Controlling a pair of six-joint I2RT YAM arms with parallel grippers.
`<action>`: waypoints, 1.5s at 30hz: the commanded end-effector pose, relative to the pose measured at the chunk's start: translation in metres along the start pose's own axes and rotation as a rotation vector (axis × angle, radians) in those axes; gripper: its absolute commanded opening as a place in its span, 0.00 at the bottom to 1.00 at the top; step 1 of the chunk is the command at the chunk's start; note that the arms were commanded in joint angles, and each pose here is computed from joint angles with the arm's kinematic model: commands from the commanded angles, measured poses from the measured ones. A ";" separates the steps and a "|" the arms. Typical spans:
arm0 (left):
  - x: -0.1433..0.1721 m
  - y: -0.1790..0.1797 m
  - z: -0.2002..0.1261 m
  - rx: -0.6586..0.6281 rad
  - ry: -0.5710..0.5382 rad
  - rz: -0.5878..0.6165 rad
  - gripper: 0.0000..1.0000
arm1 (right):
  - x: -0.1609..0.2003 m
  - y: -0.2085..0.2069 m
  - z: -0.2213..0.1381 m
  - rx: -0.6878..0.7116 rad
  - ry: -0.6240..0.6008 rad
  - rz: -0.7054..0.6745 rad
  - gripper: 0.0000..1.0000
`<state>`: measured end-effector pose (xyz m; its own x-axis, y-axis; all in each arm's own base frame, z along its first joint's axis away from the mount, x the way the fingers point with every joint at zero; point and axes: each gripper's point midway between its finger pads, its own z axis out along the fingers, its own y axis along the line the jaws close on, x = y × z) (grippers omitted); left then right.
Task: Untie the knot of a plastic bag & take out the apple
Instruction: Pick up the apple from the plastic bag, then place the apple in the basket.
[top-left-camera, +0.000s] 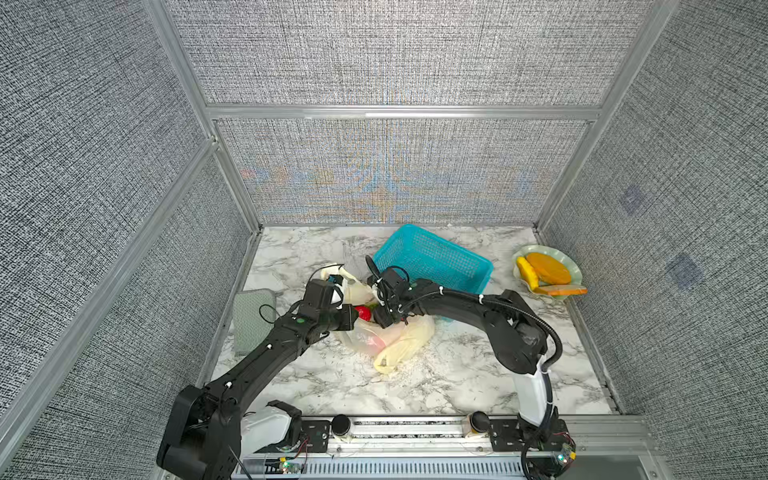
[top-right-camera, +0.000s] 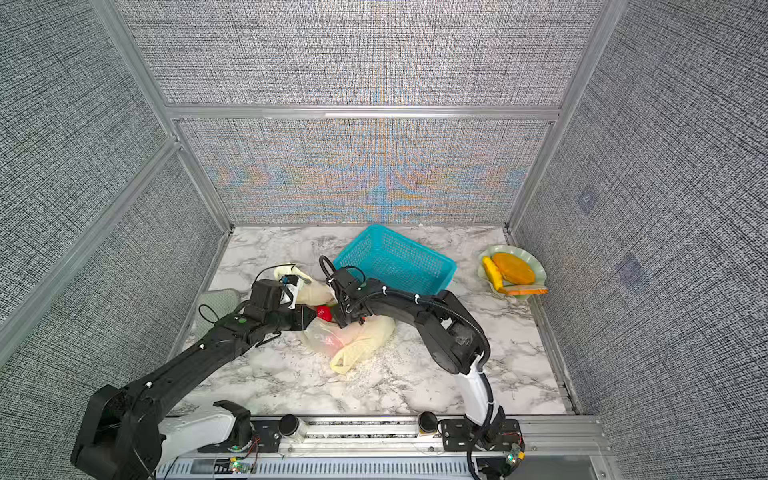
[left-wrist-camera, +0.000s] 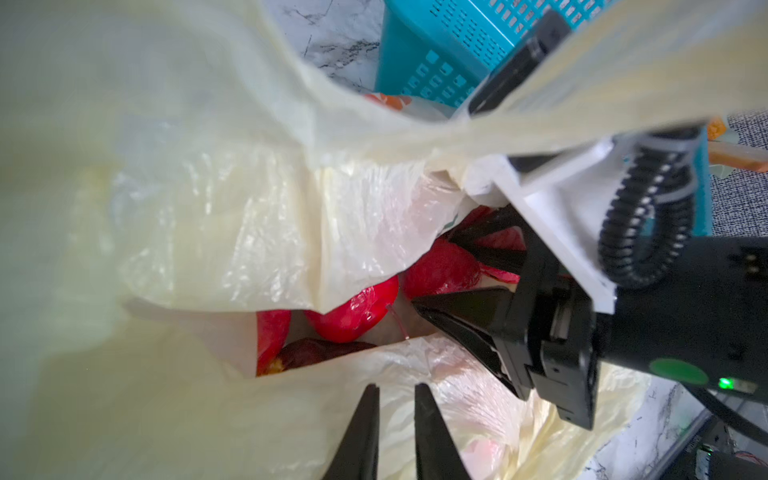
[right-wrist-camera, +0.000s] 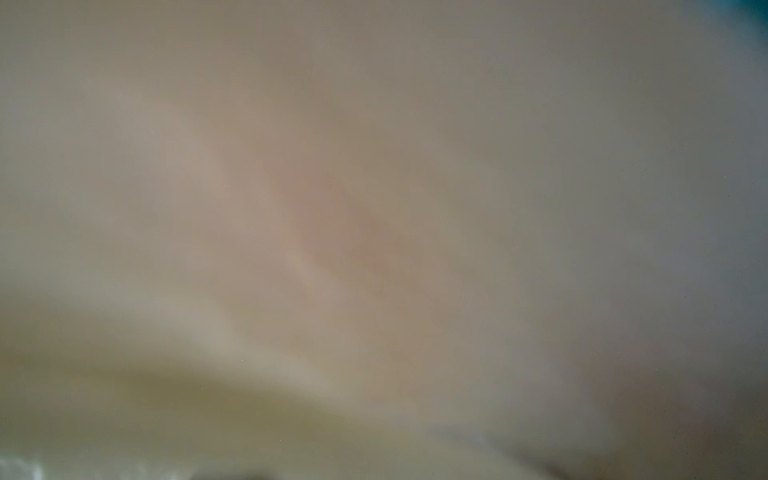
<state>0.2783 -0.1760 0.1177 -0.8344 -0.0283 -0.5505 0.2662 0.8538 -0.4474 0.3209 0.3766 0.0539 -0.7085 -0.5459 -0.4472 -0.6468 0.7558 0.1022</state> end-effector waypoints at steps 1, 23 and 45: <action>-0.004 0.001 -0.001 -0.007 -0.020 0.018 0.20 | 0.000 0.001 -0.014 0.001 -0.016 0.006 0.45; -0.008 -0.001 0.000 -0.006 -0.021 0.019 0.20 | -0.054 -0.102 -0.190 0.150 -0.529 0.171 0.34; -0.053 -0.042 -0.070 0.087 -0.256 0.116 0.37 | 0.015 -0.223 -0.041 0.333 -0.002 0.329 0.44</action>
<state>0.2704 -0.1942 0.2132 -0.6532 -0.0463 -0.7558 0.4964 0.7276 -0.4736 0.4502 0.1836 0.0666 -0.8443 -0.2470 -0.4755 -0.2392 0.9678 -0.0780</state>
